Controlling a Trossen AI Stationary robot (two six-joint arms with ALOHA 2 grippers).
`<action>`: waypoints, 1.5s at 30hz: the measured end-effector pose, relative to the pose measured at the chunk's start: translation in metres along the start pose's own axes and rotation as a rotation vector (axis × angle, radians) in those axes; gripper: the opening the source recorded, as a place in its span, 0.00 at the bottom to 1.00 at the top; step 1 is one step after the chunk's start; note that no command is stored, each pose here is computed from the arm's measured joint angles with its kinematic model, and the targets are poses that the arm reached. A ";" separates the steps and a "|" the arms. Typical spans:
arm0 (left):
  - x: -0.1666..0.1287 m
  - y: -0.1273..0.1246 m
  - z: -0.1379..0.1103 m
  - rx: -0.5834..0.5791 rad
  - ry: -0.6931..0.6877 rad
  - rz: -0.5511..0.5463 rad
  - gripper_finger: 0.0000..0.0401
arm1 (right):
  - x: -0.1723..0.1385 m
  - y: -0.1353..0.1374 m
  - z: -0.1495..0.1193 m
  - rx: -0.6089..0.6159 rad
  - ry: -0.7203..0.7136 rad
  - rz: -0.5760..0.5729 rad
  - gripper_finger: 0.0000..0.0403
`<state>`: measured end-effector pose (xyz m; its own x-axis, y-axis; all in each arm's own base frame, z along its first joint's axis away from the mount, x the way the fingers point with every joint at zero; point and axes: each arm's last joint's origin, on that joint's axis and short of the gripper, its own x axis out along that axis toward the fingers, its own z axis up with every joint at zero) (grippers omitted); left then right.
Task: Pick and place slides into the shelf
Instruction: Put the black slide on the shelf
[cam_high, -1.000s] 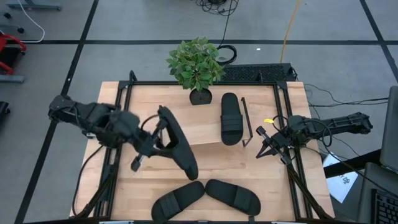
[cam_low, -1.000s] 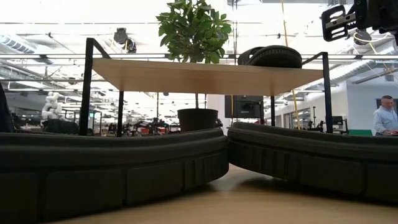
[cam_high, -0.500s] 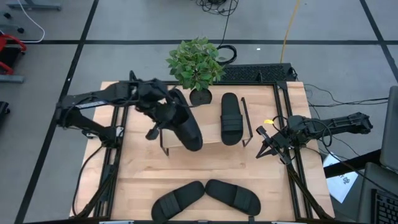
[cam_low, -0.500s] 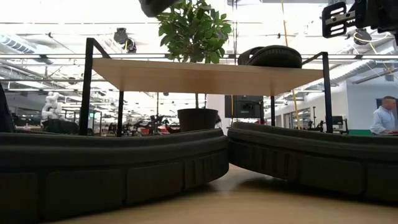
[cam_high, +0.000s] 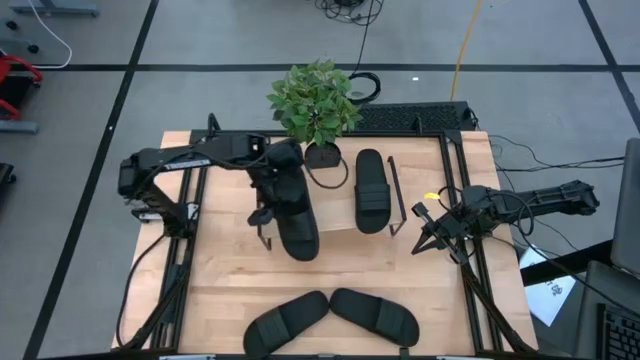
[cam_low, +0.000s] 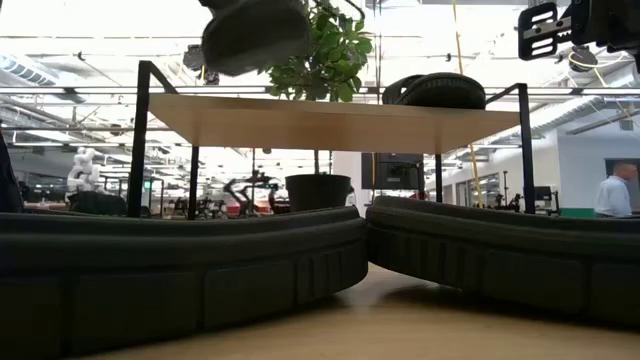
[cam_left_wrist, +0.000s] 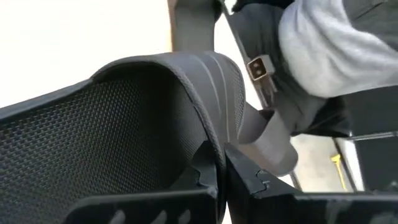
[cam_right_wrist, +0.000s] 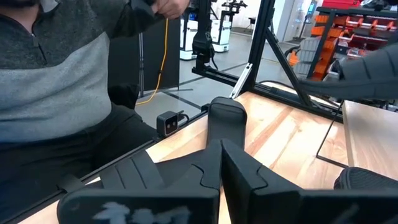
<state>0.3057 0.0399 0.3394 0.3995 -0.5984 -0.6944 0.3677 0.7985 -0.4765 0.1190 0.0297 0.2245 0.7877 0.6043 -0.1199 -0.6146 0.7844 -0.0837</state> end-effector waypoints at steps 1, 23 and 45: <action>0.001 0.002 0.000 -0.009 0.012 0.008 0.00 | 0.000 0.000 0.000 0.001 0.000 0.000 0.00; 0.001 0.011 -0.004 -0.075 0.112 0.342 0.06 | 0.000 0.000 0.000 0.011 0.000 0.001 0.00; -0.004 -0.003 -0.004 -0.026 0.156 0.599 0.68 | 0.000 0.000 0.000 0.012 0.001 0.001 0.00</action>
<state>0.2996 0.0405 0.3412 0.4020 -0.0308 -0.9151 0.0963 0.9953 0.0088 0.1190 0.0297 0.2244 0.7870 0.6051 -0.1205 -0.6148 0.7854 -0.0719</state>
